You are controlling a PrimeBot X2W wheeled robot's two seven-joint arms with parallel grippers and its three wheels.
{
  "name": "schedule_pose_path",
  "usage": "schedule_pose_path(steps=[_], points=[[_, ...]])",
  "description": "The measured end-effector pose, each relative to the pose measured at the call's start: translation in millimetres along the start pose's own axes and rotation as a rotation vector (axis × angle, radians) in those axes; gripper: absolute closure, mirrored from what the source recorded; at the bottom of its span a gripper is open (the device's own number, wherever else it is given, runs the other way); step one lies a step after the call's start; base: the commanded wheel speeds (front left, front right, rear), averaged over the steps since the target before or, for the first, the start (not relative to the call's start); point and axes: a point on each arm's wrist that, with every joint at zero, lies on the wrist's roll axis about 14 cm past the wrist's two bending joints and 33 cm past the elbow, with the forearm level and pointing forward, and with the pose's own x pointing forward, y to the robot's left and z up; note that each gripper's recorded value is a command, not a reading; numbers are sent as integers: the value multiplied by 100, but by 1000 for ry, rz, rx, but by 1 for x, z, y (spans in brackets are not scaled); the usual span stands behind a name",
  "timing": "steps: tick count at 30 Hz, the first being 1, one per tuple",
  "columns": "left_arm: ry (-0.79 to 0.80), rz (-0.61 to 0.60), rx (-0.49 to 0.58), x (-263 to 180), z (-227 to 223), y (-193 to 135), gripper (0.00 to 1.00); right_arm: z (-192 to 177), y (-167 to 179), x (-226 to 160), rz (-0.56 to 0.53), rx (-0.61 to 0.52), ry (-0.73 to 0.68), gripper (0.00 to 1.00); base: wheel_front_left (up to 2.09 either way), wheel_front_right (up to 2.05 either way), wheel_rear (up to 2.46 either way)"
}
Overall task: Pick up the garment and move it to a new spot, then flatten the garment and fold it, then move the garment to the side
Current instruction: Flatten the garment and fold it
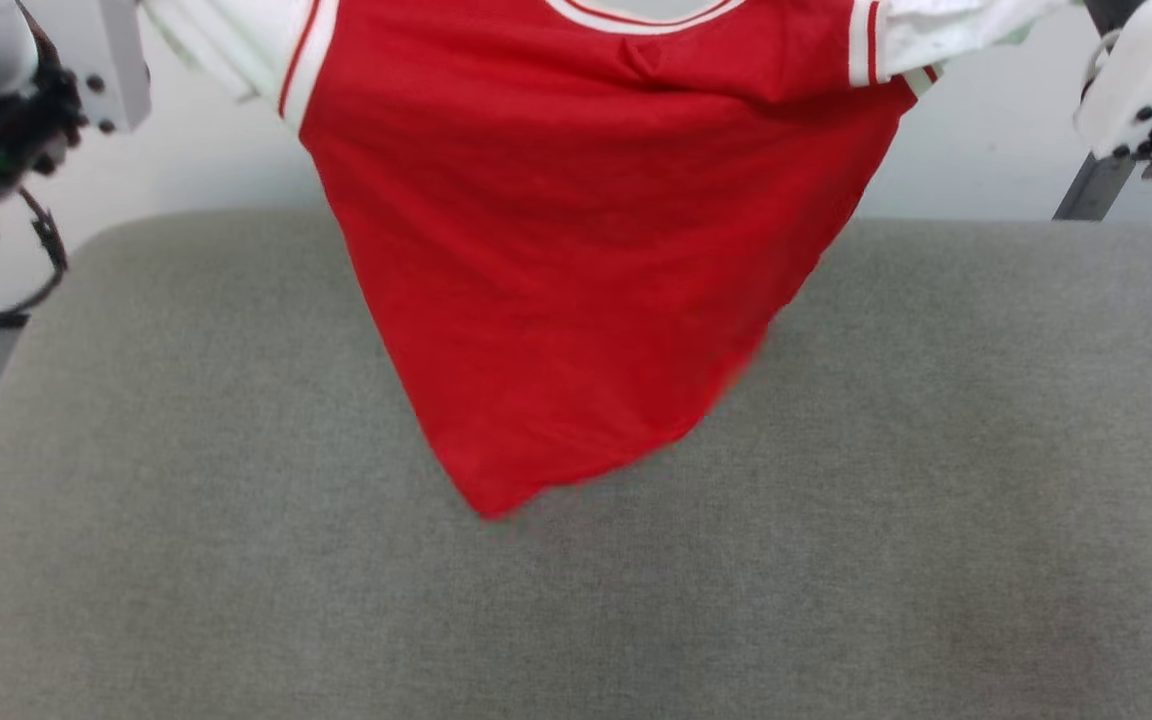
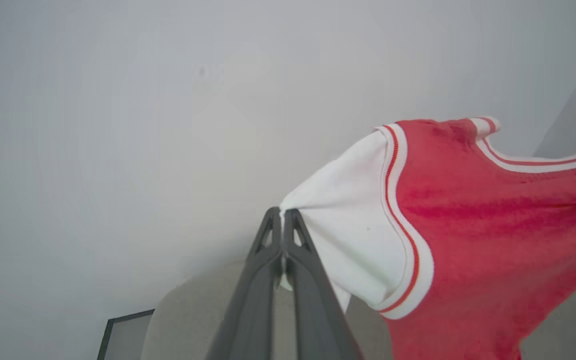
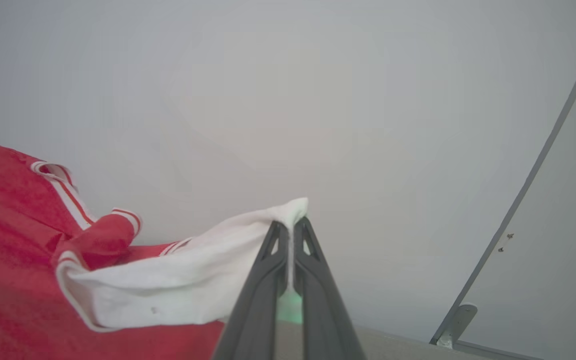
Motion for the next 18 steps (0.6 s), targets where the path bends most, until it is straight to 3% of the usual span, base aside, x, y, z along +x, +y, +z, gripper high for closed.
schedule_pose_path(steps=[8, 18], points=[[-139, 14, 36, -23, 53, 1, 100, 47, -4, -14, -17, -19, -92, 100, 0, 0, 0], [-172, -8, 43, -5, 58, -4, 100, 47, -8, 3, -13, -25, -112, 100, 0, 0, 0]])
